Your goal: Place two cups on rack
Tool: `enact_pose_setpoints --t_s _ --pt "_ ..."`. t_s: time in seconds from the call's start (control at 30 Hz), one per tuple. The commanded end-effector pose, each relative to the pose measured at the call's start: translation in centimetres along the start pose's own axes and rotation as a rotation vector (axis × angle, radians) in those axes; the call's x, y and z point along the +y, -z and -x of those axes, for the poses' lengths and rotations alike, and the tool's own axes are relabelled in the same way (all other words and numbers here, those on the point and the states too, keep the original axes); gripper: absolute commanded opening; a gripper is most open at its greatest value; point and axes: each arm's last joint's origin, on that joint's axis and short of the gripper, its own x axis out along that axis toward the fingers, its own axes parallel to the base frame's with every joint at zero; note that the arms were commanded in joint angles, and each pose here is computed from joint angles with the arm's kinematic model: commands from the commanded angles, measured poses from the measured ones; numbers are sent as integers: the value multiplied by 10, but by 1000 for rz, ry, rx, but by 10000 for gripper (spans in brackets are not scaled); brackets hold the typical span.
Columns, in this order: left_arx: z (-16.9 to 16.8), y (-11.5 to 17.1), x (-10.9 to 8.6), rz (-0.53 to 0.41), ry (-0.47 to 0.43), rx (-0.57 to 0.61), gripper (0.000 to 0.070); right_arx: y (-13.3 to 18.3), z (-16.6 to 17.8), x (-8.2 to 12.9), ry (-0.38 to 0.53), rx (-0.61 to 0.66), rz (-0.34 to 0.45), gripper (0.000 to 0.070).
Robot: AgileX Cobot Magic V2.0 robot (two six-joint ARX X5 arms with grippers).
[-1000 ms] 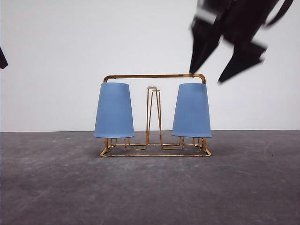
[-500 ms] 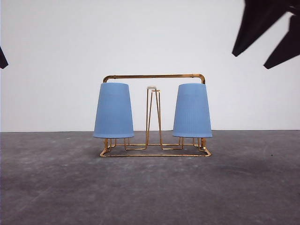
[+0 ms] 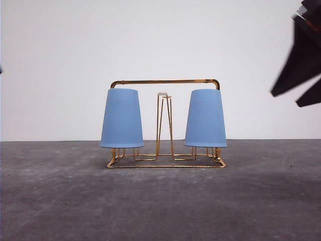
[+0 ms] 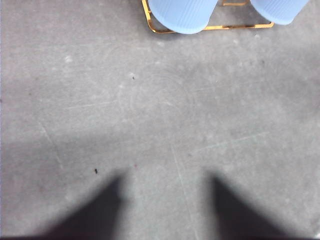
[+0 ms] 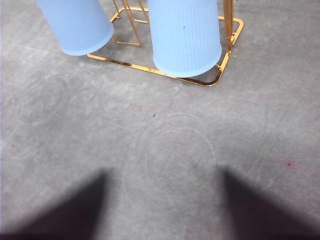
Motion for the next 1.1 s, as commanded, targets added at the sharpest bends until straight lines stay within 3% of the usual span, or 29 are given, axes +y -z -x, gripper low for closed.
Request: enact_pose_setpoints --t_s 0.0,0.07,0.5,0.57,0.63,0.77,0.9,1.07 --pt "0 -4 -1 -75 6 -24 0 -3 0 2 -9 -13 -3 42" --pt "0 -5 -2 -110 5 -38 0 -4 0 2 -11 -22 -1 42" --pt "1 -5 -2 -111 6 -42 0 -6 0 2 -15 -44 4 42" --pt "4 -2 0 -177 -8 -69 0 -6 0 2 -15 -44 4 42" --pt "2 7 6 -218 -13 -135 0 -6 0 2 -15 -44 4 42" --pt "-5 34 22 -207 -68 -361 0 -6 0 2 -15 -44 4 42" --pt "-11 61 41 -169 -186 -567 0 -6 0 2 -15 -44 4 42" --pt "-21 85 56 -132 -281 -655 0 -6 0 2 -15 -44 4 42"
